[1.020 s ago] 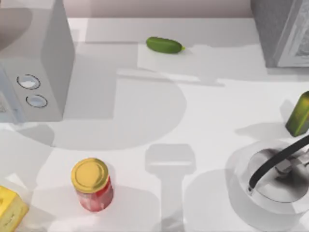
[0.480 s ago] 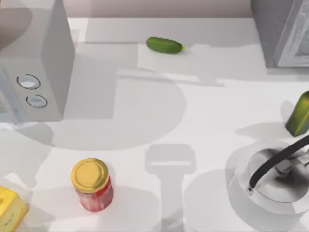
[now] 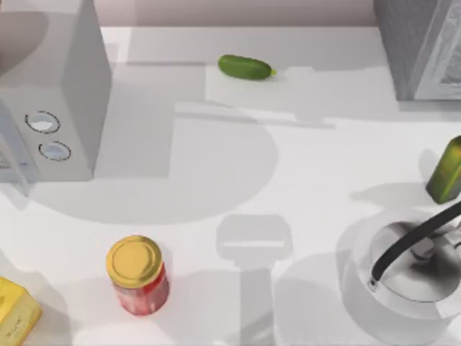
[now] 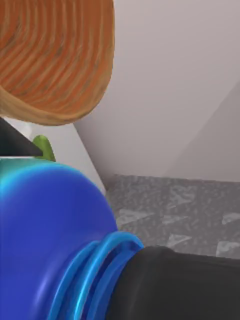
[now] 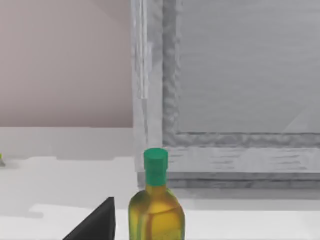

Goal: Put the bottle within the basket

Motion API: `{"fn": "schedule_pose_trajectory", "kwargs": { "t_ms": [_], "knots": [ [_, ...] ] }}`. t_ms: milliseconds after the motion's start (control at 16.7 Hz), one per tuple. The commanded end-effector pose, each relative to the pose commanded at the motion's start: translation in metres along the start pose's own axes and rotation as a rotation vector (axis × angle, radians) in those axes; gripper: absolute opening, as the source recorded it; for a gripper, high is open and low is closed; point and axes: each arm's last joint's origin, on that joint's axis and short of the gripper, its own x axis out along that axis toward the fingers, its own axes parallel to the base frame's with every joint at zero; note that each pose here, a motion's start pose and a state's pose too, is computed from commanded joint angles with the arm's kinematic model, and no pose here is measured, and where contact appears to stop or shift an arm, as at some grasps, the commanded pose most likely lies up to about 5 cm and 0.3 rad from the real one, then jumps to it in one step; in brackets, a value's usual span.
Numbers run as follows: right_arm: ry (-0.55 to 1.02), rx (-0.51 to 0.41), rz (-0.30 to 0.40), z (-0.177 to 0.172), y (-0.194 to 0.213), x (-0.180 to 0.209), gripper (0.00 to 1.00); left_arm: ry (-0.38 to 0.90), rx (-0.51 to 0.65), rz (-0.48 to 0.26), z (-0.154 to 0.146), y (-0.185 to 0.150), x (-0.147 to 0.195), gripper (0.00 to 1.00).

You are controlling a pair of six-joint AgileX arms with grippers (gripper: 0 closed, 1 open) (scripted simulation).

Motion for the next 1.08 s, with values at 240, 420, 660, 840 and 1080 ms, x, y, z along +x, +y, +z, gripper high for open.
{"fn": "schedule_pose_trajectory", "kwargs": {
  "t_ms": [240, 420, 660, 840, 1080],
  "knots": [
    [0.000, 0.000, 0.000, 0.000, 0.000, 0.000, 1.00, -0.011, 0.045, 0.002, 0.065, 0.057, -0.002, 0.00],
    [0.000, 0.000, 0.000, 0.000, 0.000, 0.000, 1.00, -0.013, 0.075, 0.000, 0.100, 0.094, 0.001, 0.00],
    [0.000, 0.000, 0.000, 0.000, 0.000, 0.000, 1.00, -0.008, 0.075, -0.003, 0.118, 0.131, 0.008, 0.00],
    [0.000, 0.000, 0.000, 0.000, 0.000, 0.000, 1.00, -0.001, 0.051, -0.002, 0.117, 0.150, 0.012, 0.00],
    [0.000, 0.000, 0.000, 0.000, 0.000, 0.000, 1.00, 0.003, 0.037, 0.000, 0.115, 0.158, 0.015, 0.00]
  ]
}}
